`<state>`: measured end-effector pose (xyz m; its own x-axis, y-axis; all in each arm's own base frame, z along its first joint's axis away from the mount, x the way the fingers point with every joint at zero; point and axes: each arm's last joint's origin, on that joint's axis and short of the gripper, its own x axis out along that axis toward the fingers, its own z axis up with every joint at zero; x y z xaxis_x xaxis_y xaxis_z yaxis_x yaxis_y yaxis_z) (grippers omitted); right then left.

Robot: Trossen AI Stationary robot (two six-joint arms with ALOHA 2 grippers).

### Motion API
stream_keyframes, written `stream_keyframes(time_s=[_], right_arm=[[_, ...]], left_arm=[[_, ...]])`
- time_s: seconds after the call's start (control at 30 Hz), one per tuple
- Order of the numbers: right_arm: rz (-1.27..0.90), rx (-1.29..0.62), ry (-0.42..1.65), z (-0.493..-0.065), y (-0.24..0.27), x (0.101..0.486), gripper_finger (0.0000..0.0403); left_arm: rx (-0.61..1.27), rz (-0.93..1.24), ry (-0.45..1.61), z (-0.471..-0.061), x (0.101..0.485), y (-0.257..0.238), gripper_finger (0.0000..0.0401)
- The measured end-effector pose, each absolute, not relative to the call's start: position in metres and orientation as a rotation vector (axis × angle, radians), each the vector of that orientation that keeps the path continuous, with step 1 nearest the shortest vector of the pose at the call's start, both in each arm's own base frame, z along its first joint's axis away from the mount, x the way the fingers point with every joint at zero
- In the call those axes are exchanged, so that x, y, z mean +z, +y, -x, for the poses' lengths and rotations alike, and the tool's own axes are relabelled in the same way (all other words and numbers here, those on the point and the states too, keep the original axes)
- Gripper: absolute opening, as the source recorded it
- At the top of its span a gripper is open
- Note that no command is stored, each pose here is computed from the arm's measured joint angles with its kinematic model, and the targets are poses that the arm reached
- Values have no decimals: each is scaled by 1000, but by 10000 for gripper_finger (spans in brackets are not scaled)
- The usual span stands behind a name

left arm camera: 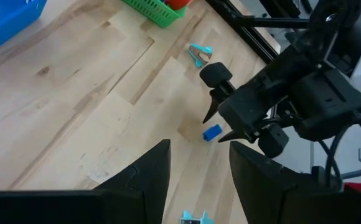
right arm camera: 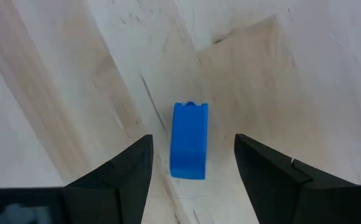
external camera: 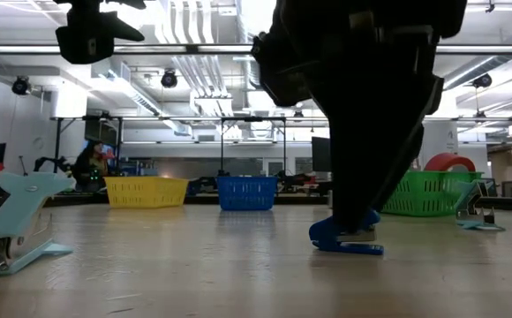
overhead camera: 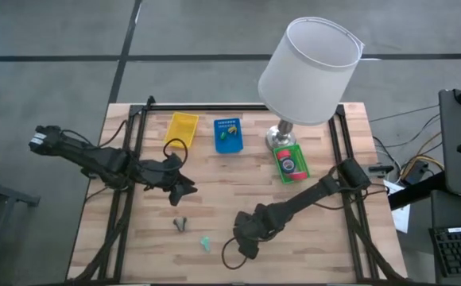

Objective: Pick and place Stapler, Stapler remover, tape
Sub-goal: Put the blue small stapler into the blue bin

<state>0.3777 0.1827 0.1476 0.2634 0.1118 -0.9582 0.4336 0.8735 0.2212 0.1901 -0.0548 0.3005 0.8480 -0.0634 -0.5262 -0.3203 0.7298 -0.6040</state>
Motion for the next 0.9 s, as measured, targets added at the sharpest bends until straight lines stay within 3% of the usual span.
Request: stream_keyframes(time_s=[0.23,0.67,0.9], right_arm=[[-528,-226,1327,-378,179,144,196],[-536,-205,1314,-387,172,149,69],[-546,-203,1246,-408,148,166,74]], left_arm=[[148,744,552,-190,301,-55,168],[147,742,553,-190,301,-55,168],[145,748,554,-190,301,-56,168]])
